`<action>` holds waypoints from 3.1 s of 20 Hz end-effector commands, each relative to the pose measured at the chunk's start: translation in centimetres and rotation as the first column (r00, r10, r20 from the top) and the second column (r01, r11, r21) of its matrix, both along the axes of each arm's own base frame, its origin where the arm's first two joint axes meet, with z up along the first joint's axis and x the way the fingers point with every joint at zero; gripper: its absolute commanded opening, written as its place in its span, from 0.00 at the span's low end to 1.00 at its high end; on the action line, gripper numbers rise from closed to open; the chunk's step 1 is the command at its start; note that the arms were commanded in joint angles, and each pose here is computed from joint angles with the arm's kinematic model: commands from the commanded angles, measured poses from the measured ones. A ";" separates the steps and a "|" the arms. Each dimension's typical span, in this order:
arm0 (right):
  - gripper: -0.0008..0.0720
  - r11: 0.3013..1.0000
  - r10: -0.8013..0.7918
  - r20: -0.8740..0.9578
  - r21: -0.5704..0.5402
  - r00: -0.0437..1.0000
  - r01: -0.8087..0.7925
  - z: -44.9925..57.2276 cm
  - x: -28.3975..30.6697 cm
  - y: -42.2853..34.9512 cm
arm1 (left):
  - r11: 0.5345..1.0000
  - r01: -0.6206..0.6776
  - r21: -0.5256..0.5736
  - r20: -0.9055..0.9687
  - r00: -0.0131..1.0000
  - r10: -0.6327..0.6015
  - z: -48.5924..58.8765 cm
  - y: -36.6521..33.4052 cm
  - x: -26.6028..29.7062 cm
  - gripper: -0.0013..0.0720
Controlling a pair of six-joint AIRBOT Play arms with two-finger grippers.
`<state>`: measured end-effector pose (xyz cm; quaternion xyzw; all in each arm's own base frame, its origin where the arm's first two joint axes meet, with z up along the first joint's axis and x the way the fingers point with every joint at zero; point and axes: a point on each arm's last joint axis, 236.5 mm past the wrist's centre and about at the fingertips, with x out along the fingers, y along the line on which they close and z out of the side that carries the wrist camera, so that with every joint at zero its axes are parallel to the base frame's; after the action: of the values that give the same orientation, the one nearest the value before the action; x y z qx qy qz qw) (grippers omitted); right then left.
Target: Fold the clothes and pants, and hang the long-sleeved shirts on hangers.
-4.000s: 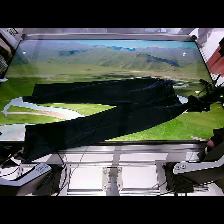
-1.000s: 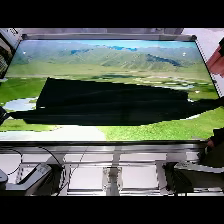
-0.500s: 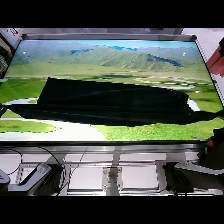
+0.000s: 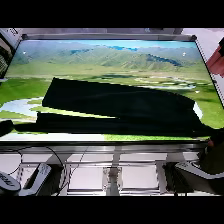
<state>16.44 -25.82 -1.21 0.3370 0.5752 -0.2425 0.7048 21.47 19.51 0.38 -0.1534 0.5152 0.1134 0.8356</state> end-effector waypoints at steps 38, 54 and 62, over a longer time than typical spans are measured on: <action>0.05 0.971 0.035 -0.087 -0.234 0.996 -0.054 4.3 7.8 -7.3 | 0.980 0.112 -0.163 -0.115 0.985 -0.131 2.3 -11.3 26.1 0.05; 0.05 0.983 -0.125 0.211 -0.106 0.969 0.150 -0.7 21.8 -7.2 | 0.987 0.074 -0.140 0.089 0.994 -0.062 -0.4 -14.0 35.4 0.05; 0.05 0.969 -0.209 0.331 -0.059 0.920 0.241 -1.1 24.9 -8.2 | 0.983 0.025 -0.182 0.037 0.999 -0.019 -3.7 -14.1 35.5 0.05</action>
<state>39.84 -33.82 -2.26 0.3764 0.4251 -0.2947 0.7686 56.84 5.50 -2.31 -0.2155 0.5062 0.0503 0.8335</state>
